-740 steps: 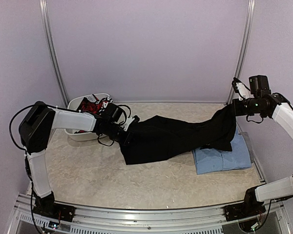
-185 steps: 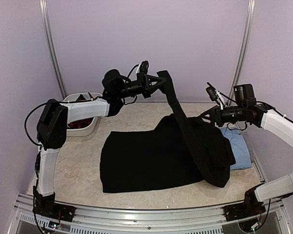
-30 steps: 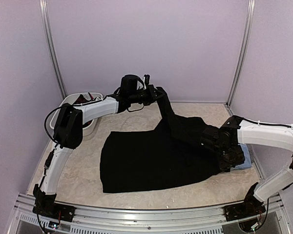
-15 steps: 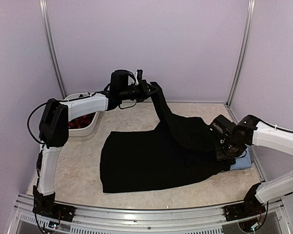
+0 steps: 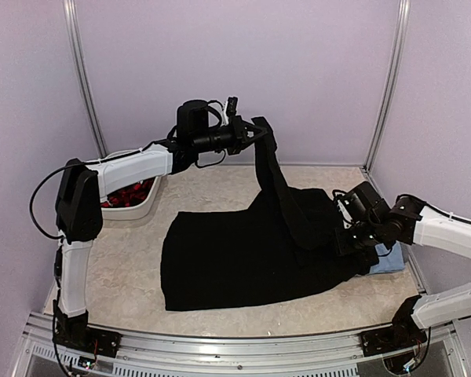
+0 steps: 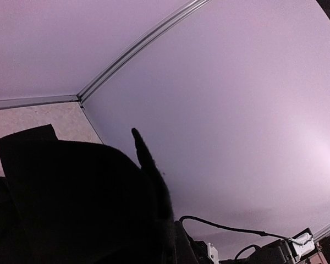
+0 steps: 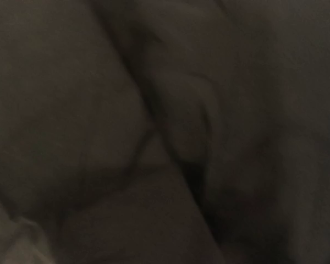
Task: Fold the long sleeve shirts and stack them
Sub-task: Smooth out the 1/3-folded shirt at the center of the board.
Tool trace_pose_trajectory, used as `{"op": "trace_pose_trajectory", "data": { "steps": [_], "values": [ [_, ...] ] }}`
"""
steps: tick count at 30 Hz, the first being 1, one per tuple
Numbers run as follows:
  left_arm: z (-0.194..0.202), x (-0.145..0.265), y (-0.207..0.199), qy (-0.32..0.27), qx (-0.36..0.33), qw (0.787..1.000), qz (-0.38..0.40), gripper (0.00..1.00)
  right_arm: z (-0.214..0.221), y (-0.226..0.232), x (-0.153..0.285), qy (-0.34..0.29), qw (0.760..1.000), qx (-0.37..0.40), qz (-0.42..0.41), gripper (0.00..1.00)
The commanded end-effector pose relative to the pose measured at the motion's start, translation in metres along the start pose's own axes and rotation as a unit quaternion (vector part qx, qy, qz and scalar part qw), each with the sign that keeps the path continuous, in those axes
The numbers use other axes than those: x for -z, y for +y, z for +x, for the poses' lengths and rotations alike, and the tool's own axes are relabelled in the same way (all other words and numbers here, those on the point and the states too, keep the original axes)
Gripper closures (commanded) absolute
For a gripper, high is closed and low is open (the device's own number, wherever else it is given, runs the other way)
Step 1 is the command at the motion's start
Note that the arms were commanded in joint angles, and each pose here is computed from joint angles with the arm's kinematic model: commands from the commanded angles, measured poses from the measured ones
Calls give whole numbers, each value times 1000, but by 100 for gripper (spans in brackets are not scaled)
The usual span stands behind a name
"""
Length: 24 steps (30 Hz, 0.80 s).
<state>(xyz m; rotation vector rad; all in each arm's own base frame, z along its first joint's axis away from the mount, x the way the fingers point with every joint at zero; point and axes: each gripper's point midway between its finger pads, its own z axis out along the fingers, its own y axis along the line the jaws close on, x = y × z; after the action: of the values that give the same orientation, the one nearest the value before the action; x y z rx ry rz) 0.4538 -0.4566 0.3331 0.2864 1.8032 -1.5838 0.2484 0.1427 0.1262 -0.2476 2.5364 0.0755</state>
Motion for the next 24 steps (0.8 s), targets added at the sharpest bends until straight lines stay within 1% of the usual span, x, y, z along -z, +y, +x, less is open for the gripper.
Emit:
{"op": "trace_pose_trajectory", "data": {
  "steps": [1, 5, 8, 9, 14, 18, 24],
  "values": [
    [-12, 2, -26, -8, -21, 1000, 22, 100, -16, 14, -1, -26, 999, 23, -32, 59],
    [-16, 3, -17, -13, -18, 1000, 8, 100, -6, 3, -7, -1, 1000, 9, 0, 78],
    [-20, 7, 1, -23, -10, 1000, -16, 100, 0, -10, -8, 6, 999, -18, 26, 96],
    [-20, 8, 6, -26, -8, 999, -23, 100, 1, -14, -8, 5, 999, -27, 32, 100],
    [-21, 17, 35, -37, 14, 997, -60, 100, 5, -37, -4, -2, 995, -77, 65, 100],
    [-15, 23, 39, -33, 15, 997, -71, 100, 4, -50, 0, -11, 990, -110, 86, 100],
    [4, 42, 43, -15, 14, 994, -105, 100, 5, -56, 2, -22, 987, -129, 95, 100]
  ]
}}
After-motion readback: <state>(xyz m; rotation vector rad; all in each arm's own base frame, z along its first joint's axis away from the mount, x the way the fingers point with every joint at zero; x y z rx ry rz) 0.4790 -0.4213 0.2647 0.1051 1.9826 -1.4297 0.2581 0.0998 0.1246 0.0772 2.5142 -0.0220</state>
